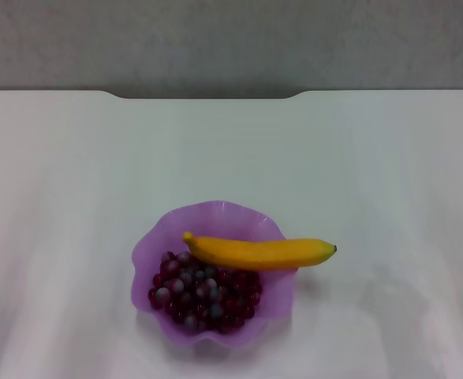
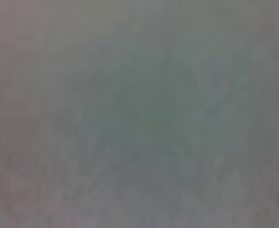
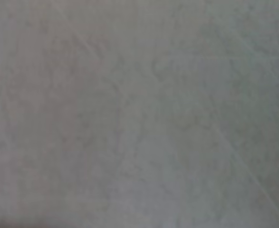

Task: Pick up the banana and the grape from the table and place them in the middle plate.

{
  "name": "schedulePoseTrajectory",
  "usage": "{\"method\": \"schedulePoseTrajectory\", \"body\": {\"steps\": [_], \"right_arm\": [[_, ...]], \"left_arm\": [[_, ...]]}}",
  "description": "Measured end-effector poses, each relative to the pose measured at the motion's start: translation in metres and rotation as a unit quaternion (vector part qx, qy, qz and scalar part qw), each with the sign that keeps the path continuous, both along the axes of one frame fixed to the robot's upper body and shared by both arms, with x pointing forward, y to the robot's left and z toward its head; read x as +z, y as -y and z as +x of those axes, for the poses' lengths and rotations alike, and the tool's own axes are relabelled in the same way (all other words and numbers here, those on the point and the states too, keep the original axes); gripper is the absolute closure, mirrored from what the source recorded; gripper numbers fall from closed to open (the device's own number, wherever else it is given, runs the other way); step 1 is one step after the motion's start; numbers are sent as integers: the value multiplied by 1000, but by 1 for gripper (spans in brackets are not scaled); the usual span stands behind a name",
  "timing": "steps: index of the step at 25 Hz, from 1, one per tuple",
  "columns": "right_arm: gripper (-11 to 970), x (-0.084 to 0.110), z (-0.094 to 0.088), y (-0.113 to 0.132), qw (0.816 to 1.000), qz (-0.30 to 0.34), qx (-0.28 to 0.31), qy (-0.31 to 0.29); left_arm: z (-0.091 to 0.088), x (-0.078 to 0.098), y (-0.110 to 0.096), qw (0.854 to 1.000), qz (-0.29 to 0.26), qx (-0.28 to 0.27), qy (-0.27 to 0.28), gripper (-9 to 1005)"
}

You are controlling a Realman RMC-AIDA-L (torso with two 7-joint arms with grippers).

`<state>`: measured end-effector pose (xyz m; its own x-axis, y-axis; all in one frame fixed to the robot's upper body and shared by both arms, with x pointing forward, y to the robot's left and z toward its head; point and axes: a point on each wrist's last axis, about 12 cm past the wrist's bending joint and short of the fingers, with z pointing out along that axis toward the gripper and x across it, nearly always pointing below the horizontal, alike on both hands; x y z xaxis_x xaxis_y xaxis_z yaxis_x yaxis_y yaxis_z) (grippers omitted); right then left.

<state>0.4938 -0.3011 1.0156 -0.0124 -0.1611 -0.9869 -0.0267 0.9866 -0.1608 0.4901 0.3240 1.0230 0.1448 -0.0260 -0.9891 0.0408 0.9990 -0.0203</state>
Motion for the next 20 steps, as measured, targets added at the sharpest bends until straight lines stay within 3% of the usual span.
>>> {"method": "schedulePoseTrajectory", "body": {"steps": [6,20], "right_arm": [[960,0,8,11,1000,4,-13,-2],[960,11,9,46,996,-2,-75,42]], "left_arm": [[-2,-10,-13,999,-10,18,-45,973],[-3,-11,-16,998,-12,20,-49,972]]}}
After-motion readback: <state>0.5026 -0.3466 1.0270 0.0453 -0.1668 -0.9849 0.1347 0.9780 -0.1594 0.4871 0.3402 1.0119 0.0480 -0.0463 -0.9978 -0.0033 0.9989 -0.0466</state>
